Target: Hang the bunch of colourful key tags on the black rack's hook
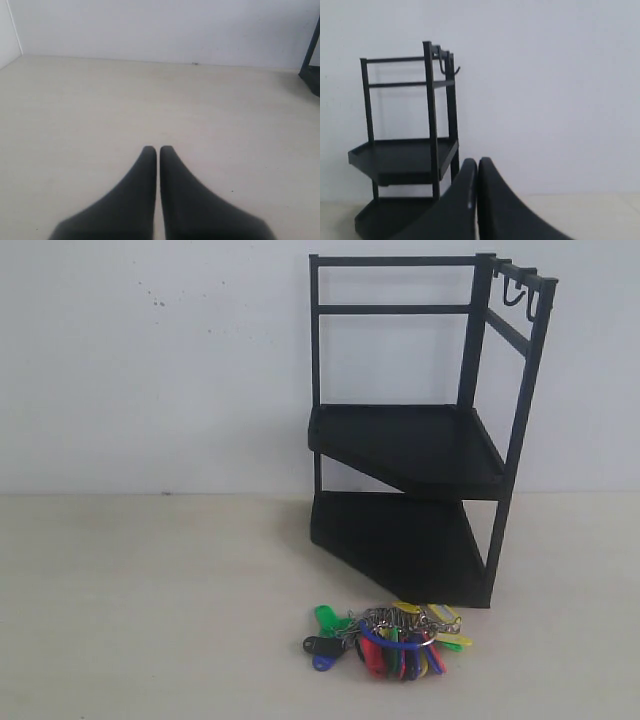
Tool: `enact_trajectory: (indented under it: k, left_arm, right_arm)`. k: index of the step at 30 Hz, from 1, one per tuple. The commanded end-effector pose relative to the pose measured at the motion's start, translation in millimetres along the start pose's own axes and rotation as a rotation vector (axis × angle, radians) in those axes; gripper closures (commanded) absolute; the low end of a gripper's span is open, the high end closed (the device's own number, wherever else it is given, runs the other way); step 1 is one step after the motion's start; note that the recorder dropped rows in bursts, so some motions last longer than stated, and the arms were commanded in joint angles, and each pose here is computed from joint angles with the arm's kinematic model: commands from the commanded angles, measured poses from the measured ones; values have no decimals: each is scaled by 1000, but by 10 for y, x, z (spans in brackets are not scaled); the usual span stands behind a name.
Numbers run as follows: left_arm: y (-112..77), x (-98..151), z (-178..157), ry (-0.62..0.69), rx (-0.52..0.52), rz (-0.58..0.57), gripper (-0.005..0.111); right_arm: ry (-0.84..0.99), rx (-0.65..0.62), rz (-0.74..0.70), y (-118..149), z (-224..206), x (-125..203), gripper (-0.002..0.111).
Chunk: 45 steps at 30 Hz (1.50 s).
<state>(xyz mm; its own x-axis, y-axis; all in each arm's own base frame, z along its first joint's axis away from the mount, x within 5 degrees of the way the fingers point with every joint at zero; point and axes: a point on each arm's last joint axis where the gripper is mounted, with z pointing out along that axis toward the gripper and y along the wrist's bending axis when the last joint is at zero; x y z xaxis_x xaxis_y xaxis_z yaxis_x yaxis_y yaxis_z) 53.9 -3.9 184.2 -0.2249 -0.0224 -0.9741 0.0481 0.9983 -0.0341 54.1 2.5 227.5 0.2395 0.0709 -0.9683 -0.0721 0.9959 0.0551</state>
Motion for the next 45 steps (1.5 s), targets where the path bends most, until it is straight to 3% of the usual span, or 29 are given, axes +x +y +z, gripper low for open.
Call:
enact_trajectory:
  k: [1, 6, 13, 16, 25, 32, 39, 45]
  left_arm:
    - [0, -13, 0, -7, -2, -7, 102]
    - [0, -13, 0, -7, -2, -7, 102]
    - [0, -13, 0, -7, -2, -7, 102]
    - [0, -13, 0, -7, -2, -7, 102]
    - [0, -13, 0, -7, -2, -7, 102]
    - [0, -13, 0, -7, -2, -7, 102]
    - [0, -13, 0, -7, -2, -7, 102]
    - [0, -13, 0, -7, -2, -7, 102]
  right_arm:
    - [-39, 3, -35, -2, -5, -36, 108]
    - [2, -10, -31, 20, 5, -198, 108]
    - [469, -41, -32, 69, 258, -218, 108]
    - [572, -36, -29, 68, 401, -144, 108]
    - [486, -15, -29, 51, 605, -157, 108]
    - [411, 20, 107, 46, 634, -218, 108]
    - [262, 22, 101, 37, 680, -344, 108]
    - [409, 20, 33, 32, 806, -143, 108]
